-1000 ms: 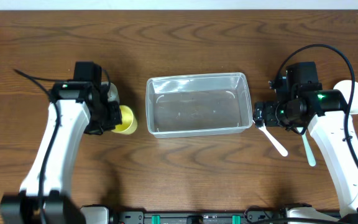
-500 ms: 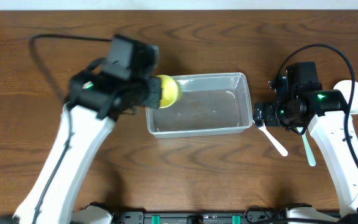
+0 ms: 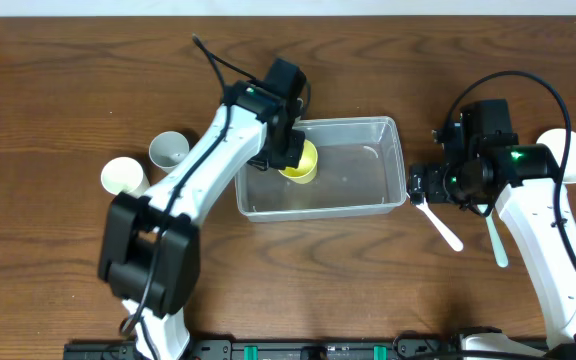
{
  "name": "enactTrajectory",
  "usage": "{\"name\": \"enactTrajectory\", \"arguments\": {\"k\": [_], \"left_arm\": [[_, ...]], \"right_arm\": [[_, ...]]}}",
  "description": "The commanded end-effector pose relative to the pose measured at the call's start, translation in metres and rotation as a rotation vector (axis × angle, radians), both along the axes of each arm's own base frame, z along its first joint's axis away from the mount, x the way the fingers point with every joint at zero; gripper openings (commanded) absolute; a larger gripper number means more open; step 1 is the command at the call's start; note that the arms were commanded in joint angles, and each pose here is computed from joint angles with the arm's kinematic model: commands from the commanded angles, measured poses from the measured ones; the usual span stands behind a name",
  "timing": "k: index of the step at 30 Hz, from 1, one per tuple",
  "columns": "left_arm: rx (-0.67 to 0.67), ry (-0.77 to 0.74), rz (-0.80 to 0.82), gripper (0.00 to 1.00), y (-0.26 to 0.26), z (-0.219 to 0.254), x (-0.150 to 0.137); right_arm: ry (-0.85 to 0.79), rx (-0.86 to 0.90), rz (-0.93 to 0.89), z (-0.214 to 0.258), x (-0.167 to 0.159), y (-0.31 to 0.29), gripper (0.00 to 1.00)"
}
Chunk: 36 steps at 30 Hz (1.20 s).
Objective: Pack container
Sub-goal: 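Carry the yellow cup into the container and release it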
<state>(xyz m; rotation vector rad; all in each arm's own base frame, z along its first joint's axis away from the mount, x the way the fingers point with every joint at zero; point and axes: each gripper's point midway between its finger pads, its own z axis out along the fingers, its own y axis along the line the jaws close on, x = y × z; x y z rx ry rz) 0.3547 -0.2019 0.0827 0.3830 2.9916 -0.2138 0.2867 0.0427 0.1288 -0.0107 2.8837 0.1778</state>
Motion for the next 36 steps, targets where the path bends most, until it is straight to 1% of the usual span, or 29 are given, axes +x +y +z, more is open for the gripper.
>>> {"name": "enactTrajectory", "arguments": {"k": [1,6,9,13,21,28,32,33,34,36], "left_arm": [[0.021,0.025,0.011,0.06,0.000,-0.020,0.004],[0.041,0.051,0.022,0.06,0.001,-0.044,0.009],[0.084,0.038,0.053,0.06,0.010,-0.049,0.013],[0.110,0.013,0.058,0.06,0.014,-0.048,0.018],[0.104,-0.009,0.060,0.06,0.013,-0.044,0.022],[0.136,-0.059,0.069,0.06,0.017,-0.035,0.034],[0.139,-0.060,0.069,0.06,0.017,-0.035,0.034],[0.141,-0.057,0.069,0.07,0.018,-0.035,0.033],[0.142,-0.055,0.068,0.11,0.018,-0.035,0.033],[0.146,-0.048,0.068,0.32,0.019,-0.035,0.031]], "right_arm": [[-0.004,0.004,0.000,0.002,0.001,-0.002,0.95],[-0.002,0.004,0.000,0.002,0.001,-0.002,0.95],[-0.002,0.004,0.000,0.002,0.001,-0.002,0.94],[-0.003,0.004,0.000,0.002,0.001,-0.002,0.95],[-0.003,0.004,0.000,0.002,0.001,-0.002,0.95],[-0.003,0.004,0.000,0.002,0.001,-0.002,0.95],[-0.003,0.004,0.000,0.002,0.001,-0.002,0.95],[-0.003,0.003,0.000,0.002,0.001,-0.002,0.95],[-0.003,0.003,0.000,0.002,0.001,-0.002,0.95],[-0.003,0.004,0.000,0.002,0.001,-0.002,0.95]]}}
